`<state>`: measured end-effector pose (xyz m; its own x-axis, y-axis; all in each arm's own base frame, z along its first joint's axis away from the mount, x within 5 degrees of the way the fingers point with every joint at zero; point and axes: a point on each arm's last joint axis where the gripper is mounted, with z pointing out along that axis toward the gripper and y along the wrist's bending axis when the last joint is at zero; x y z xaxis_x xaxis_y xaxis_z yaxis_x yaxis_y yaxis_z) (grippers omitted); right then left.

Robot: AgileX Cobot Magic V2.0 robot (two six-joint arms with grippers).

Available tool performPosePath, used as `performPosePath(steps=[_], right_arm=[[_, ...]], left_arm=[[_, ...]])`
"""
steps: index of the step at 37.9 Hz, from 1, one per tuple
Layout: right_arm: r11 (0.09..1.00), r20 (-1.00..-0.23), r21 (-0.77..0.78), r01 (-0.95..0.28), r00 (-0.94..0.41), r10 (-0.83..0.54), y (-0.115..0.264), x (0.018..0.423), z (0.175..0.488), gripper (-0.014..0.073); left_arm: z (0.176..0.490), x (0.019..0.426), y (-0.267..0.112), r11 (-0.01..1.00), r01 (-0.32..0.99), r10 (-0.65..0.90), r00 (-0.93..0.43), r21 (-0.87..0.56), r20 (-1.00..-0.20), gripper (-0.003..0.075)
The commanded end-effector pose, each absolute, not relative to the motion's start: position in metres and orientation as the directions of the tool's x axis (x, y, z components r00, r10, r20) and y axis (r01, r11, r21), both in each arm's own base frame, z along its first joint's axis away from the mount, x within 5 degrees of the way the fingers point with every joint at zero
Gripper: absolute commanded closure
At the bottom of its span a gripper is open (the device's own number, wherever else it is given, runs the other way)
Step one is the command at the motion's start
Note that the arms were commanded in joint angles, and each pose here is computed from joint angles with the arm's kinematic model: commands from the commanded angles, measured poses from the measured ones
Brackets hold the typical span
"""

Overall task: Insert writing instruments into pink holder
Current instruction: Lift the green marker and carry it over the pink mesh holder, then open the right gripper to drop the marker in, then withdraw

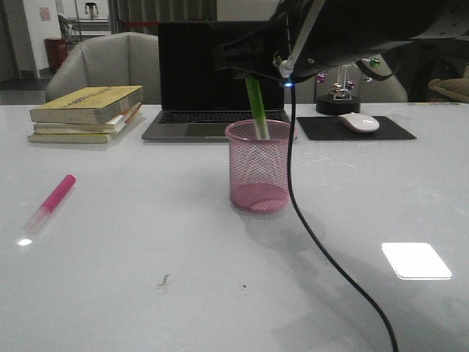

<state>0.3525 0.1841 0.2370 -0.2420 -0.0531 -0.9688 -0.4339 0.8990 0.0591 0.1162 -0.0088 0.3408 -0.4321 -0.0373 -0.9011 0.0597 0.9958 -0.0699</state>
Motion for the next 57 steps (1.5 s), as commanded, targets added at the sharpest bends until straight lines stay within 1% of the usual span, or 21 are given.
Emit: performPosePath(steps=[1,2,6,13,17,20,26,31,35,38,45,50,57], right_arm=[[0.895,-0.993,0.046,-0.444,-0.116,-0.006,0.183,0.351,0.271,0.0388],[0.895,-0.992,0.046,-0.444,-0.124,-0.010,0.183,0.351,0.270,0.0332],[0.895,-0.992,0.046,-0.444,-0.124,-0.010,0.183,0.351,0.270,0.0230],[0.894,-0.994,0.046,-0.445,-0.107,-0.002,0.180,0.346,0.283,0.0229],[0.894,-0.994,0.048,-0.446,-0.108,-0.001,0.175,0.336,0.301,0.0229],[0.894,-0.991,0.047,-0.446,-0.136,-0.016,0.169,0.326,0.315,0.0229],[0.895,-0.980,0.002,-0.446,-0.178,-0.086,0.151,0.300,0.342,0.0229],[0.915,-0.987,0.000,-0.402,-0.149,-0.065,0.123,0.278,0.355,0.0229],[0.946,-0.983,0.030,-0.324,-0.180,-0.031,0.090,0.258,0.350,0.0229],[0.963,-0.985,0.030,-0.269,-0.174,-0.018,0.068,0.239,0.349,0.0229],[0.986,-0.982,0.031,-0.165,-0.189,-0.001,0.034,0.202,0.349,0.0229],[0.994,-0.975,0.031,-0.104,-0.221,0.007,0.018,0.175,0.349,0.0229],[0.998,-0.959,0.016,-0.056,-0.282,-0.001,0.008,0.141,0.338,0.0229]], left_arm=[[0.358,0.119,-0.009,0.995,0.060,-0.054,-0.331,-0.078,-0.942,0.0285],[0.358,0.119,-0.009,0.995,0.060,-0.054,-0.331,-0.078,-0.942,0.0285],[0.358,0.119,-0.009,0.995,0.060,-0.054,-0.332,-0.078,-0.942,0.0285],[0.357,0.119,-0.009,0.995,0.060,-0.053,-0.342,-0.078,-0.938,0.0285],[0.357,0.119,-0.009,0.995,0.060,-0.053,-0.344,-0.078,-0.938,0.0285],[0.357,0.119,-0.009,0.995,0.060,-0.053,-0.344,-0.078,-0.938,0.0285],[0.357,0.119,-0.009,0.995,0.060,-0.053,-0.344,-0.078,-0.938,0.0285],[0.357,0.119,-0.009,0.995,0.060,-0.053,-0.344,-0.078,-0.938,0.0285],[0.357,0.119,-0.009,0.995,0.060,-0.053,-0.344,-0.078,-0.938,0.0285],[0.357,0.119,-0.009,0.995,0.060,-0.053,-0.344,-0.078,-0.938,0.0285],[0.357,0.119,-0.009,0.995,0.060,-0.053,-0.344,-0.078,-0.938,0.0285],[0.357,0.119,-0.009,0.995,0.060,-0.053,-0.344,-0.078,-0.938,0.0285],[0.357,0.119,-0.009,0.995,0.060,-0.053,-0.344,-0.078,-0.938,0.0285]])
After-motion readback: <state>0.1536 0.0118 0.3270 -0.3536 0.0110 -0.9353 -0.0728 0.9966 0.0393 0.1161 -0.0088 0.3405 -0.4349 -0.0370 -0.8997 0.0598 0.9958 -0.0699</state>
